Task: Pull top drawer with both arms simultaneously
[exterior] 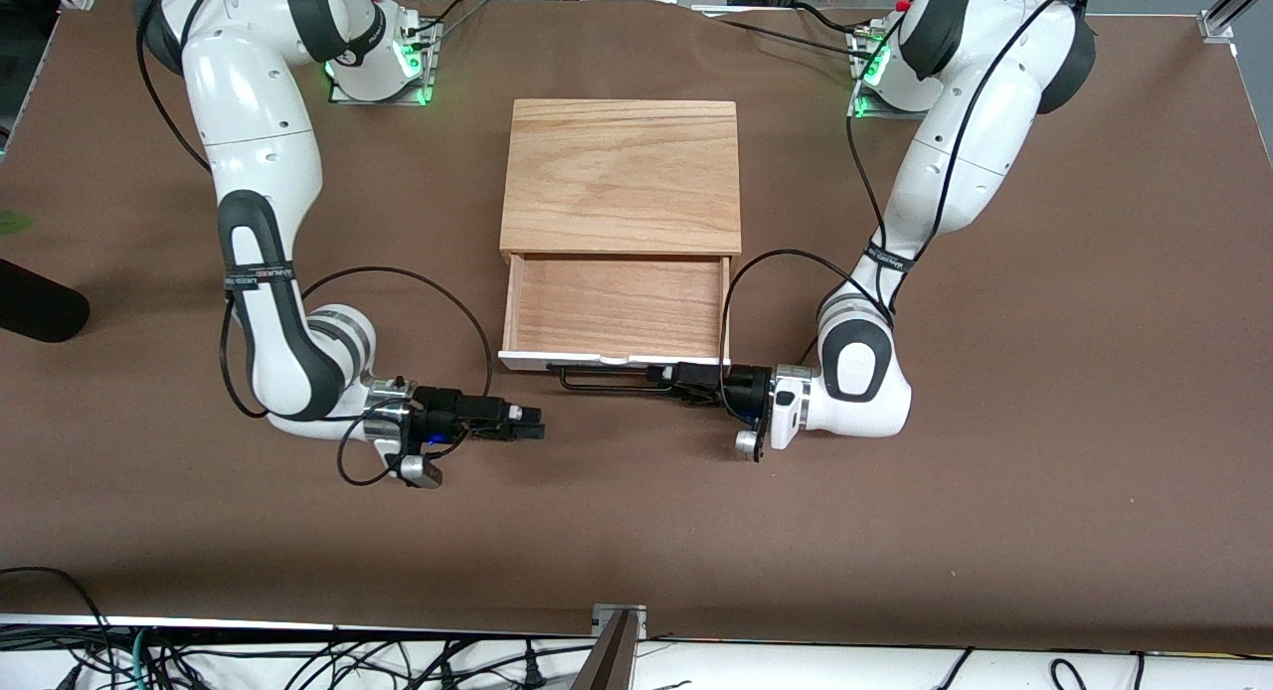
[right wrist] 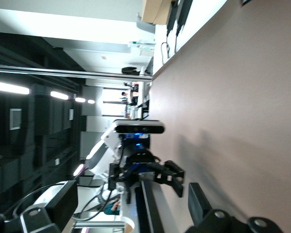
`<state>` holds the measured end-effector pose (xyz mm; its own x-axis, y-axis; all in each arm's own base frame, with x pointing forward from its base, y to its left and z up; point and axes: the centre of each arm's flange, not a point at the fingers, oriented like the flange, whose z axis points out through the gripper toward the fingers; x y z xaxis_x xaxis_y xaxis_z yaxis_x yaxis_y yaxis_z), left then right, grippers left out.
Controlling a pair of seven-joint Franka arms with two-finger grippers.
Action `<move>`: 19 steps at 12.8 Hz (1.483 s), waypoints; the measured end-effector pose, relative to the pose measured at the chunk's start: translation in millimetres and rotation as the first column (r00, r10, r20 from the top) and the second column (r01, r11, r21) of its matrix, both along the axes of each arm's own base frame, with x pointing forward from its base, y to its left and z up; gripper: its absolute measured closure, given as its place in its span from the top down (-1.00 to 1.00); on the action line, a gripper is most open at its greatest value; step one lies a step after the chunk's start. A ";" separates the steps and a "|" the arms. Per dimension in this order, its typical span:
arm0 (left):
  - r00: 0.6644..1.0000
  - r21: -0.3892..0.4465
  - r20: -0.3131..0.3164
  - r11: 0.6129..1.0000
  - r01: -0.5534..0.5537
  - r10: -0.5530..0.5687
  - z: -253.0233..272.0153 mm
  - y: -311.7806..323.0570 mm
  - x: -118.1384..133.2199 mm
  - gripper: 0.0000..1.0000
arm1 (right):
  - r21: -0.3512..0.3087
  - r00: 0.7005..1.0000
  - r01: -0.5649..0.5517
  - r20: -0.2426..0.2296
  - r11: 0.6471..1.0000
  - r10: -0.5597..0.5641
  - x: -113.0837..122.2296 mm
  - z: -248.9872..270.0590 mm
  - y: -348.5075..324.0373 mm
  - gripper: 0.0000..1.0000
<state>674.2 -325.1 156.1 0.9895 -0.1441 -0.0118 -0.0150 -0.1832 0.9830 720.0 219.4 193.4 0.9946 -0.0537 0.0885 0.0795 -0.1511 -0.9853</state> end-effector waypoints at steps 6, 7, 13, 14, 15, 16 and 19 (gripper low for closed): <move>0.997 0.246 0.007 0.967 0.068 -0.071 72.7 34.1 23.8 1.00 | -0.134 0.995 -0.022 0.090 0.991 0.034 20.5 26.2 -27.3 1.00; 0.996 0.294 0.022 0.953 0.075 -0.085 82.7 41.6 26.7 1.00 | -0.140 0.995 -0.016 0.093 0.990 0.029 20.9 26.2 -25.7 1.00; 0.974 0.501 0.176 0.865 0.038 -0.145 173.5 121.6 50.9 1.00 | -0.152 0.997 0.052 -0.051 0.987 -0.061 30.7 45.2 -11.4 1.00; 0.963 0.551 0.190 0.833 0.054 -0.188 196.3 135.4 48.9 1.00 | -0.149 0.991 0.066 -0.104 0.987 -0.082 32.7 49.4 -11.1 1.00; 0.956 0.600 0.194 0.798 0.063 -0.222 213.7 150.3 46.9 1.00 | -0.144 0.983 0.078 -0.156 0.987 -0.100 35.6 56.7 -10.4 1.00; 0.948 0.646 0.191 0.760 0.073 -0.253 225.8 164.5 44.6 1.00 | -0.141 0.971 0.089 -0.207 0.986 -0.117 38.5 64.6 -9.7 1.00; 0.945 0.797 0.134 0.599 0.077 -0.300 259.1 190.2 34.6 1.00 | -0.146 0.935 0.112 -0.319 0.983 -0.154 42.3 73.9 -11.2 1.00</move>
